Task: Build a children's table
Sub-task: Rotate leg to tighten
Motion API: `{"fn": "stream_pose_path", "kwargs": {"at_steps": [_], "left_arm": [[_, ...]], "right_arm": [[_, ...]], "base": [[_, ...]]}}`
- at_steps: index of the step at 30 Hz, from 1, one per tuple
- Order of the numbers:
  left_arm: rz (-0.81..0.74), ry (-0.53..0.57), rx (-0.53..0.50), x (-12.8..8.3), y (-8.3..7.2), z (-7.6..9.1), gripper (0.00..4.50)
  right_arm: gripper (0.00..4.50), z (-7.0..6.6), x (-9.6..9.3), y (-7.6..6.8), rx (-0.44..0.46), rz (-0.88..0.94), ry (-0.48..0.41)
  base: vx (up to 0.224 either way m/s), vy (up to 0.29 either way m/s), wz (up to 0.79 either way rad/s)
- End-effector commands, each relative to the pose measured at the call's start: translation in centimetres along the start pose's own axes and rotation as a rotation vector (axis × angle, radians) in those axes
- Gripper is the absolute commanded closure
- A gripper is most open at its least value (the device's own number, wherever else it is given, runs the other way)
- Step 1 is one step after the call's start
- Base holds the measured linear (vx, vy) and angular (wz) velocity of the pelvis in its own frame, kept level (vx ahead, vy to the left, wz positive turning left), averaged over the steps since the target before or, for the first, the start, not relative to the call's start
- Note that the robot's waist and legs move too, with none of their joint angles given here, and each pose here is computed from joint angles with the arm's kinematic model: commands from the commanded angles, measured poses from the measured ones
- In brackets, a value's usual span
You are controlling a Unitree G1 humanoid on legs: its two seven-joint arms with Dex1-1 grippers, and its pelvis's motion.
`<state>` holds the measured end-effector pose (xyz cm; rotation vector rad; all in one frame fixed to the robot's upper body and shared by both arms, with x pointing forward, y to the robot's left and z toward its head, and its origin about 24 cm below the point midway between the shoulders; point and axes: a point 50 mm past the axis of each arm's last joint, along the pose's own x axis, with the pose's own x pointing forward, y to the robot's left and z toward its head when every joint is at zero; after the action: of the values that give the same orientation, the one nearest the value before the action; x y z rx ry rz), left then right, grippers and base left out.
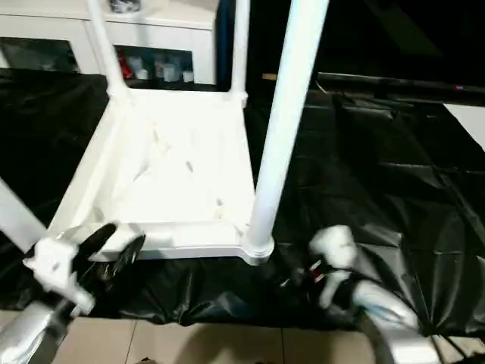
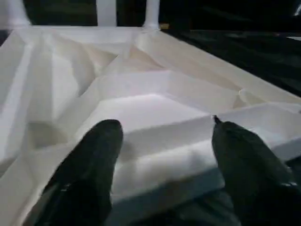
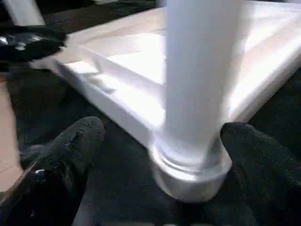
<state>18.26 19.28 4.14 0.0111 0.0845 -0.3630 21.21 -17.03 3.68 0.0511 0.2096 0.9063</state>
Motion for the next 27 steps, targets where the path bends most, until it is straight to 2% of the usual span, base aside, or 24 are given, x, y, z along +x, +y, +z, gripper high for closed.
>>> {"fn": "stream_pose_path", "kwargs": {"at_steps": [1,3,5,10,13,17,21,23,27], "left_arm": [[0.023,-0.037,0.035,-0.5,0.2,0.7,0.75],[0.112,-0.074,0.069,-1.1,0.8,1.2,0.67],[0.163,-0.098,0.104,-1.4,1.2,1.6,0.44],[0.217,-0.140,0.090,-2.2,1.5,2.1,0.06],[0.252,-0.142,0.086,-3.0,1.6,2.1,0.06],[0.370,-0.147,0.088,-3.9,2.2,1.8,0.06],[0.469,-0.163,0.088,-4.2,3.1,1.9,0.06],[0.523,-0.169,0.100,-4.3,3.8,1.9,0.02],[0.513,-0.159,0.102,-4.1,3.7,1.7,0.00]], "right_arm": [[0.00,0.4,1.1,-0.1,-0.040,0.021,-0.019],[0.00,0.6,2.6,-1.1,-0.097,-0.071,-0.035],[0.00,0.6,3.4,-1.5,-0.084,-0.104,-0.048],[0.00,0.2,4.7,-1.8,-0.054,-0.123,-0.073],[0.00,0.2,5.5,-1.8,-0.031,-0.117,-0.098],[0.00,0.8,6.9,-2.1,-0.016,-0.136,-0.158],[0.00,0.9,7.3,-2.5,-0.026,-0.150,-0.167],[0.17,0.9,7.4,-2.7,-0.029,-0.156,-0.174],[0.52,0.9,7.2,-3.0,-0.037,-0.166,-0.177]], "base": [[0.000,0.000,0.00],[0.000,0.000,0.00],[0.000,0.000,0.00],[0.000,0.000,0.00],[0.000,0.000,0.00],[0.000,0.000,0.00],[0.000,0.000,0.00],[0.000,0.000,0.00],[0.000,0.000,0.00]]}}
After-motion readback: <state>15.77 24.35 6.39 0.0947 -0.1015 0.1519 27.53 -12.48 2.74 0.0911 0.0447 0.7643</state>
